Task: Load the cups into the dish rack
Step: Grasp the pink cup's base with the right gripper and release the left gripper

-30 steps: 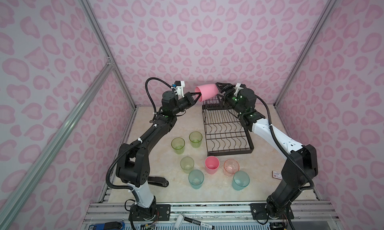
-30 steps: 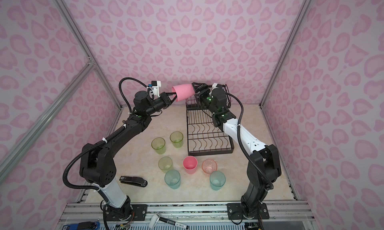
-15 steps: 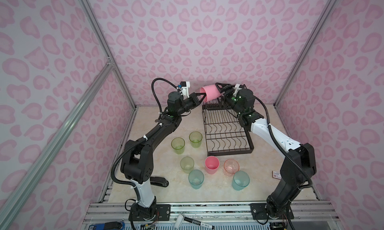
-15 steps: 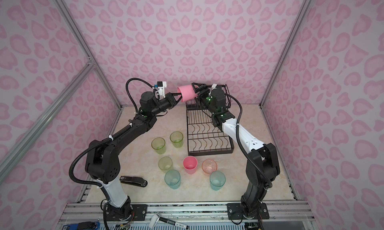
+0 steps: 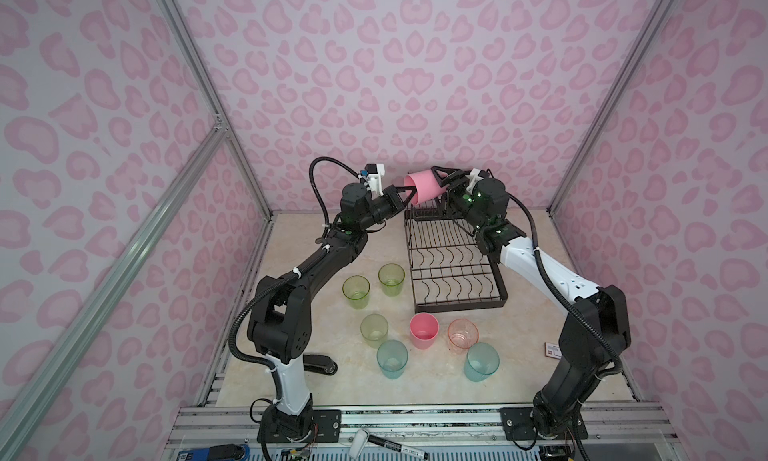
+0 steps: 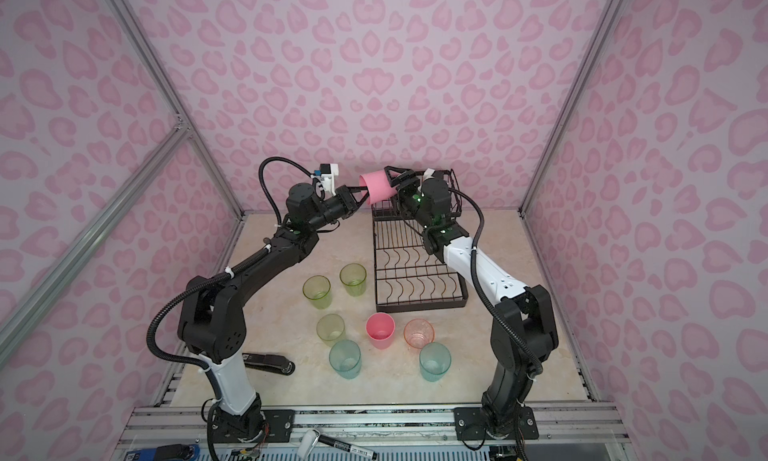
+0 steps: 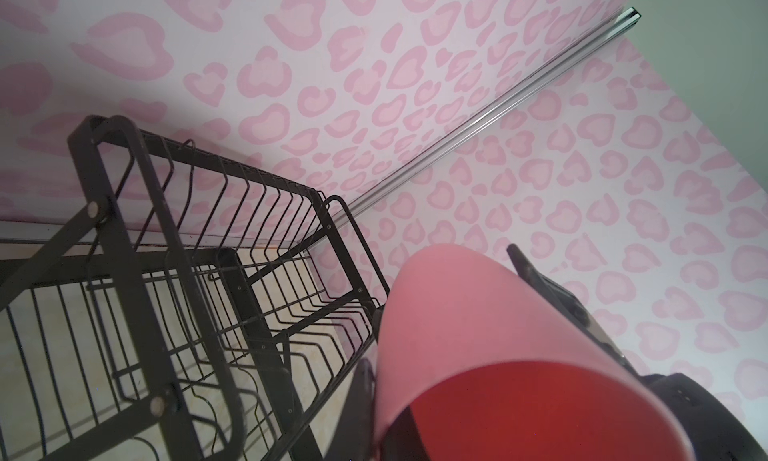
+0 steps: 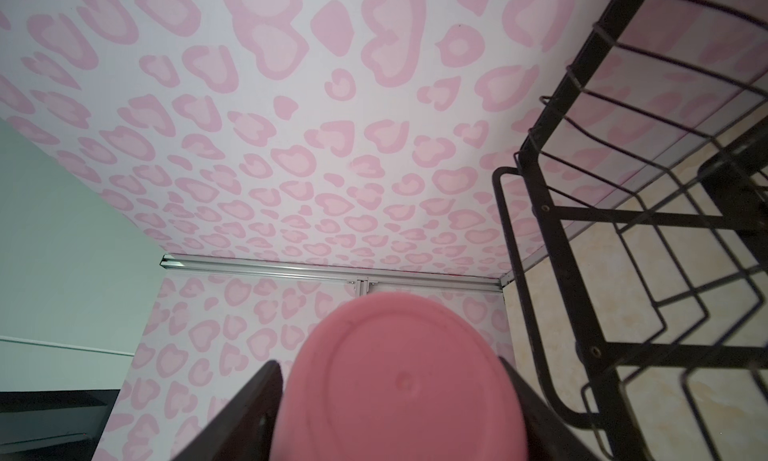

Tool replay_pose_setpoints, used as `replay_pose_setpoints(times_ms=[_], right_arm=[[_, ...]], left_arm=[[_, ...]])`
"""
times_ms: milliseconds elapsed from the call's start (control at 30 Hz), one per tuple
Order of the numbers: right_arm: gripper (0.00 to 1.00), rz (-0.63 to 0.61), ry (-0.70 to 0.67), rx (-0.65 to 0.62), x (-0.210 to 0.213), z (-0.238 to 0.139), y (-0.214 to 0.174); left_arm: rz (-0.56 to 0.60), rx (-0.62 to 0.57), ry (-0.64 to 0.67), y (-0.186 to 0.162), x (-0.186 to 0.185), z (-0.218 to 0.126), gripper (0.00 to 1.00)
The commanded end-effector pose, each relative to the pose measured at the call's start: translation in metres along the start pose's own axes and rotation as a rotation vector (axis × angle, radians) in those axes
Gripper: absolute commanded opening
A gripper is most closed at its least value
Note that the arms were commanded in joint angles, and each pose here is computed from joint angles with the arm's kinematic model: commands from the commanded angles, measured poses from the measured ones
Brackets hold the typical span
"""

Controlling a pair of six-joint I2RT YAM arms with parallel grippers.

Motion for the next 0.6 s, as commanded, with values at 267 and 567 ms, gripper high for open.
replay_pose_setpoints(times_ms=[267,567], right_arm=[[0.65,-0.035,0.026,-0.022,0.003,0.000,0.001],[0.63,-0.087,0.031,-0.072,0.009,-0.009,0.008]], left_arm=[[0.041,-0.010,-0.049,0.006,-0.009,0.004,0.21],[0.050,0.000,-0.034,0.006,-0.008,0.003,0.32]])
Point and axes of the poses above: each gripper's point midway between its finger pads, its own z axis out along the fingers, its own x axis along the line the jaws close on, y = z × x, the point moved 10 cm from there along -z, back along the fingers, and after that the axes turned 2 degrees about -z, right-handed, at the moved point
